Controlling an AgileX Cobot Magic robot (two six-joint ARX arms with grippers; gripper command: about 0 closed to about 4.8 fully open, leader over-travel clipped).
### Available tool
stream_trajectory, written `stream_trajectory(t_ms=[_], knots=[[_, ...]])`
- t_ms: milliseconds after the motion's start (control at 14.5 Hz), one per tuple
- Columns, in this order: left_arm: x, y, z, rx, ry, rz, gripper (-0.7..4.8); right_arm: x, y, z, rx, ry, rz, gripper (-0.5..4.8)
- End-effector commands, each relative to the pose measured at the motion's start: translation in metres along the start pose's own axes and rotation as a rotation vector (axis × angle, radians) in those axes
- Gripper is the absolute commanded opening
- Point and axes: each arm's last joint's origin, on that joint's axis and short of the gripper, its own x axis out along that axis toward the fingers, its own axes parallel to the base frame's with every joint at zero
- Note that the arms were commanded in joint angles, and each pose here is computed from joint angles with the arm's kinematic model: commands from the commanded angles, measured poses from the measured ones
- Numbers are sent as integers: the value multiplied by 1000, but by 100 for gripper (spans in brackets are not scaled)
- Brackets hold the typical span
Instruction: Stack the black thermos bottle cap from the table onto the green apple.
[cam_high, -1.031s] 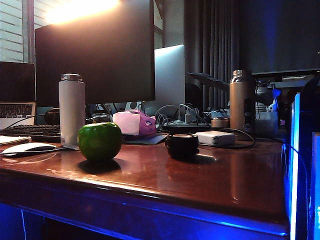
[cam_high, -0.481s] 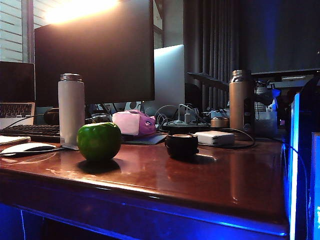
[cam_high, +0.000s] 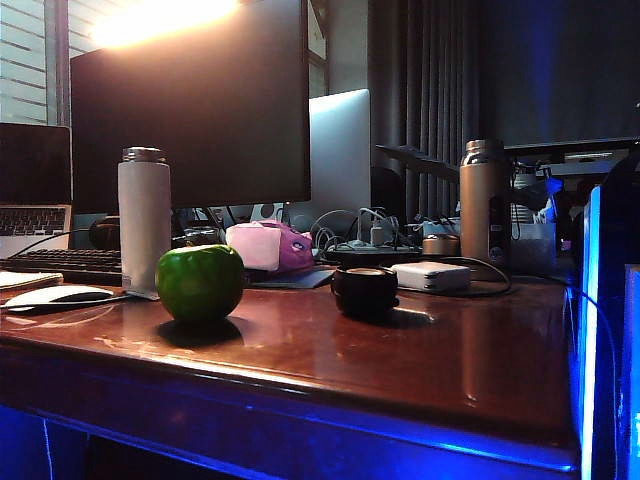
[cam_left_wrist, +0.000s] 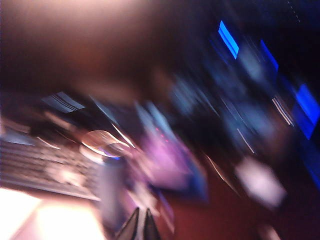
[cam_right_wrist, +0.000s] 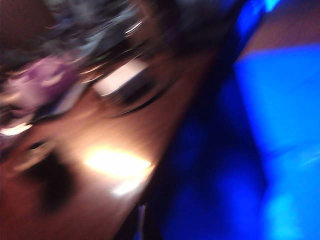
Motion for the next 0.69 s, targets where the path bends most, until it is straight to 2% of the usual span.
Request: stream_trajectory(t_ms=[69, 206, 275, 344, 481, 687], knots=[[37, 6, 10, -15, 367, -253, -3, 0, 3, -1, 11, 39, 96, -1], [57, 8, 2, -32, 502, -292, -3, -1, 6, 5, -10, -20, 125, -1], [62, 7, -2, -36, 528, -306, -3, -2, 8, 10, -14, -42, 137, -1], [63, 5, -2, -32, 521, -322, -3, -4, 11, 15, -22, -59, 142, -1], [66, 1, 4, 1, 461, -336, -3, -8, 18, 29, -123, -98, 147, -1], [66, -2, 4, 9, 457, -362, -3, -4, 28, 49, -207, -43, 120, -1]])
